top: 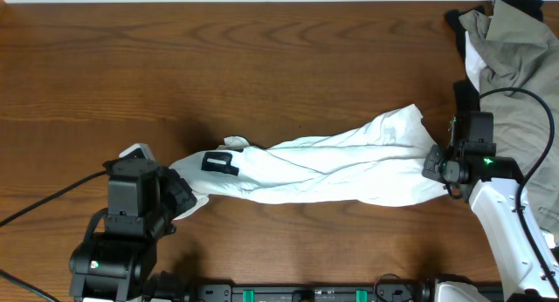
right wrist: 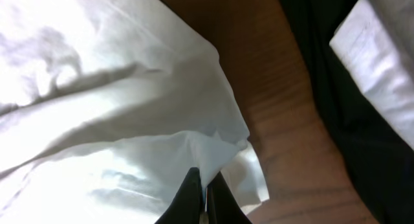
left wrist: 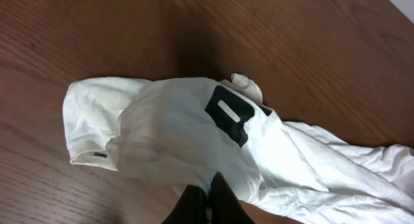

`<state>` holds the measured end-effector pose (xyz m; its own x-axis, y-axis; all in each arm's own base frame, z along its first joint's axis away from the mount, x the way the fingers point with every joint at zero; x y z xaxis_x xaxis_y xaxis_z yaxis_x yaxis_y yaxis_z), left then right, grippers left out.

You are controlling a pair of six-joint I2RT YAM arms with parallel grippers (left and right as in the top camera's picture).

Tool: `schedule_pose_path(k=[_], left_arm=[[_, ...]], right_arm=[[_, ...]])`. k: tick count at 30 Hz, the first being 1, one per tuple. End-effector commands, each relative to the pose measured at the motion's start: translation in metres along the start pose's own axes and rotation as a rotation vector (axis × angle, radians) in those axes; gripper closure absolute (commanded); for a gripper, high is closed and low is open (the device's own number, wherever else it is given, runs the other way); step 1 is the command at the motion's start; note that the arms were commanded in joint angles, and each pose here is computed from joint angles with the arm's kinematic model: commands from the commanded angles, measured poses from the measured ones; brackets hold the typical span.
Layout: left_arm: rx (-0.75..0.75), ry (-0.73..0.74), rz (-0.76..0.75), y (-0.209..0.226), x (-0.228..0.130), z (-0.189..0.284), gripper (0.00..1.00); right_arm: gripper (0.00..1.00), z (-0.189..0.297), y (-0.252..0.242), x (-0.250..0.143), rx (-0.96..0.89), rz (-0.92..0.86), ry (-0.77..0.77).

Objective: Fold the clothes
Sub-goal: 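Lift the T-shirt with both grippers, stretching it across the table, then swing both grippers forward to lay the T-shirt flat on the table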

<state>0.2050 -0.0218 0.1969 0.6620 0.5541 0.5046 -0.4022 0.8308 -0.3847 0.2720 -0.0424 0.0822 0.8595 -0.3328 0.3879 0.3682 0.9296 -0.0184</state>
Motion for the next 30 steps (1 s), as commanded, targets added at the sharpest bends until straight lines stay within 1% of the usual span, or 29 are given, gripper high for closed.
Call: schedule_pose_path(k=[1, 4, 7, 10, 15, 19, 24, 30], left_arm=[[-0.019, -0.026, -0.003, -0.004, 0.007, 0.004, 0.94], [-0.048, -0.064, -0.019, -0.012, 0.017, 0.009, 0.94], [-0.109, -0.152, -0.08, -0.03, 0.04, 0.028, 0.94], [-0.133, -0.287, -0.103, -0.042, 0.071, 0.055, 0.94], [-0.082, -0.472, -0.083, -0.041, 0.108, 0.099, 0.94], [-0.099, -0.563, -0.061, -0.046, 0.125, 0.127, 0.94], [-0.175, -0.664, -0.043, -0.059, 0.143, 0.169, 0.94], [-0.296, -0.696, -0.059, -0.077, 0.146, 0.205, 0.94]], right_arm=[[0.99, 0.001, 0.001, 0.01, 0.017, -0.01, -0.033], [0.99, 0.013, 0.01, 0.026, 0.066, -0.011, -0.081], [0.99, 0.046, 0.015, 0.055, 0.096, 0.007, -0.164], [0.99, 0.09, 0.018, 0.087, 0.117, 0.032, -0.271], [0.99, 0.165, 0.012, 0.122, 0.118, 0.05, -0.43], [0.99, 0.216, -0.006, 0.137, 0.069, 0.008, -0.539], [0.99, 0.278, -0.026, 0.145, 0.051, -0.021, -0.686], [0.99, 0.325, -0.035, 0.14, 0.056, -0.039, -0.807]])
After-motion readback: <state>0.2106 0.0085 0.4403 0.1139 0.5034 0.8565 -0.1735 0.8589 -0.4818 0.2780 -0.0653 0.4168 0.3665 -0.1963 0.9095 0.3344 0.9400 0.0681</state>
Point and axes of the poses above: each gripper's point midway between its finger pads, its own z axis back along the fingers, its own y axis along the line the jaws close on, x = y × z, the point moved 1 cm from there along z, back along the fingers, and after that the axes turned 1 degree about z, right-handed, at the moved point
